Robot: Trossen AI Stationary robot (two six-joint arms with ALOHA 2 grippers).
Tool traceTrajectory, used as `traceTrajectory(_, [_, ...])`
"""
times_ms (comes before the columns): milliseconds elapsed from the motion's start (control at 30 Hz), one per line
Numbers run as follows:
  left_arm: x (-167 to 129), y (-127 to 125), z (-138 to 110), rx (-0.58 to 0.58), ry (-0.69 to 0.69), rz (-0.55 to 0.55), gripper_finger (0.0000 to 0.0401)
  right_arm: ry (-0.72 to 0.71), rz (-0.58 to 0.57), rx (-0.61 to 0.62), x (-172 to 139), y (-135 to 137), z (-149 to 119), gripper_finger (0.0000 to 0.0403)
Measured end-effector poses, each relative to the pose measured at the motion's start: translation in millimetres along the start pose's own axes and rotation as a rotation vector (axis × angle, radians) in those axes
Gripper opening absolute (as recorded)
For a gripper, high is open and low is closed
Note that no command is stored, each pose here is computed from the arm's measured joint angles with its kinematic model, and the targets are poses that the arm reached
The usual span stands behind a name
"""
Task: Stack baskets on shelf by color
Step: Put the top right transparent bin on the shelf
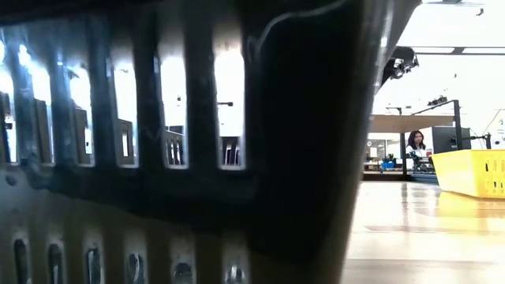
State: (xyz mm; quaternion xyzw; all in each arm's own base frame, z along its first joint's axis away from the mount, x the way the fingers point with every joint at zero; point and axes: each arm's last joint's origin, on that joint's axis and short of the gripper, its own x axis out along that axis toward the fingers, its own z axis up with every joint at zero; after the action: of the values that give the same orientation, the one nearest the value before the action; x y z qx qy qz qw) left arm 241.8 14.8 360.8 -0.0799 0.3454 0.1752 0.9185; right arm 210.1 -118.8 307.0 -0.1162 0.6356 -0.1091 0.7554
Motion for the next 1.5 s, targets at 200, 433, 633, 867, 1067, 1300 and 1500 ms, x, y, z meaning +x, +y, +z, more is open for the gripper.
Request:
traceTrajectory(200, [0.0, 0.0, 0.0, 0.000, 0.000, 0.000, 0.0086, -0.002, 0.013, 0.024, -0.3, 1.3, 0.1, 0.0072])
traceTrajectory(433, [0.0, 0.1, 0.0, 0.000, 0.000, 0.000, 0.0086, -0.006, 0.015, 0.040, -1.9, 7.2, 3.0, 0.0073])
traceTrajectory(633, [0.0, 0.0, 0.0, 0.000, 0.000, 0.000, 0.0086, 0.001, -0.009, 0.071, -4.1, 8.1, 2.1, 0.0073])
traceTrajectory(867, [0.0, 0.0, 0.0, 0.000, 0.000, 0.000, 0.0086, -0.040, -0.036, 0.089, -17.6, 5.4, 0.7, 0.0073])
traceTrajectory(1067, [0.0, 0.0, 0.0, 0.000, 0.000, 0.000, 0.0086, -0.082, -0.068, 0.121, -43.3, -2.4, 3.0, 0.0073])
traceTrajectory(1300, [0.0, 0.1, 0.0, 0.000, 0.000, 0.000, 0.0086, -0.103, -0.076, 0.174, -63.0, -7.7, 1.5, 0.0073])
traceTrajectory(1500, [0.0, 1.0, -0.4, 0.017, -0.001, 0.030, 0.0086, -0.109, -0.068, 0.240, -74.3, -8.3, -0.2, 0.0073])
